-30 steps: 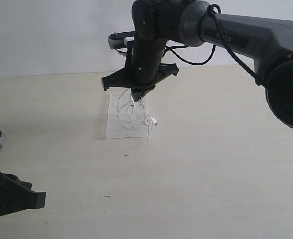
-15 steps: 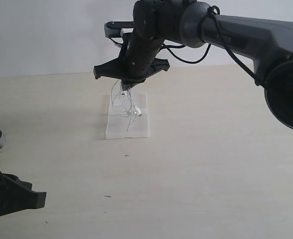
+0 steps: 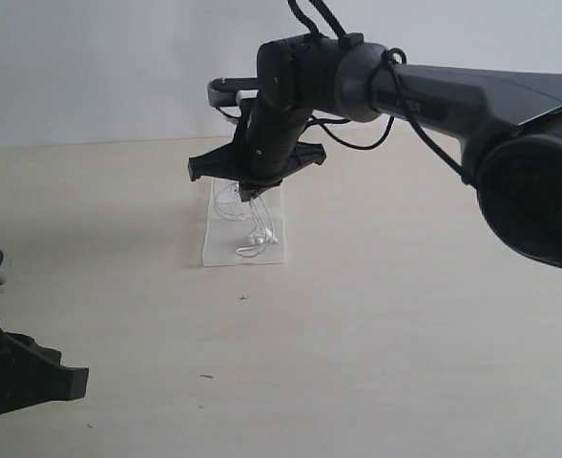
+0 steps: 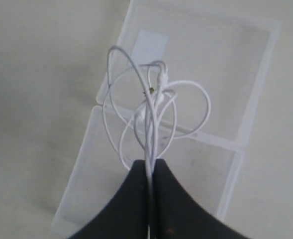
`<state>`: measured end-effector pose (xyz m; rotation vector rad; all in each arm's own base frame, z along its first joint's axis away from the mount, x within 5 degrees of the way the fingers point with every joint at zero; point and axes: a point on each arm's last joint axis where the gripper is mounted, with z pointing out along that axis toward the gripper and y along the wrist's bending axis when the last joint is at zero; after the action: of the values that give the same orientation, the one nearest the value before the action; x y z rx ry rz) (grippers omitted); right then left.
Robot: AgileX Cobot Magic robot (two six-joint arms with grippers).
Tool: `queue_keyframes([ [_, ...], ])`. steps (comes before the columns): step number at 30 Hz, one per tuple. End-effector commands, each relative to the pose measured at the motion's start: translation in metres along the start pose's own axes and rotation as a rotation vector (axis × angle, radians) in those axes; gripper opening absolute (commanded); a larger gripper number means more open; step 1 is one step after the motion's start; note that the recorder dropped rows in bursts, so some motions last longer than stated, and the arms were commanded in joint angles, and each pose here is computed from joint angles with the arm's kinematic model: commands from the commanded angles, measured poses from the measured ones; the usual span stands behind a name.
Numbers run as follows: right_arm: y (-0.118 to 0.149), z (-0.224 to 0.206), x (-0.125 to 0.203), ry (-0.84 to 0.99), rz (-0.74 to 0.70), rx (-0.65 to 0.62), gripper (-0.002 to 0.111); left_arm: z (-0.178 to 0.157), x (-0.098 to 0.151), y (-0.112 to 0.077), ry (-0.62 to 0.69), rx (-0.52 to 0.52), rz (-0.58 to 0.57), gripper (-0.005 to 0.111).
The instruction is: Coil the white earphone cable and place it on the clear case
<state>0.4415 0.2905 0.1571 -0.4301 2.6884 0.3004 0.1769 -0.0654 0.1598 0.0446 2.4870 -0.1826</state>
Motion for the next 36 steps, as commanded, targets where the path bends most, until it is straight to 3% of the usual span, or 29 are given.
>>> queue_keyframes([
  [1,-0.004,0.011,0.006,0.052,0.007,0.009,0.0,-0.001,0.002,0.0,0.003,-0.004,-0.001,0.0],
  [6,-0.004,0.013,0.007,0.061,0.007,0.011,0.004,-0.001,0.002,0.0,0.003,-0.002,-0.001,0.0],
  [14,-0.003,0.013,0.001,-0.004,0.004,-0.001,0.049,-0.001,0.002,0.0,0.003,0.0,-0.005,0.0],
  [24,-0.001,-0.007,-0.003,-0.006,0.004,-0.005,0.051,-0.001,0.002,0.001,0.005,-0.008,-0.005,0.0],
  [32,0.001,-0.037,-0.009,-0.016,-0.003,-0.003,0.064,-0.001,0.002,0.001,0.005,-0.008,-0.005,0.0],
  [36,-0.001,-0.043,-0.009,-0.004,-0.017,0.029,0.066,-0.001,0.002,0.001,0.006,-0.011,-0.005,0.0],
])
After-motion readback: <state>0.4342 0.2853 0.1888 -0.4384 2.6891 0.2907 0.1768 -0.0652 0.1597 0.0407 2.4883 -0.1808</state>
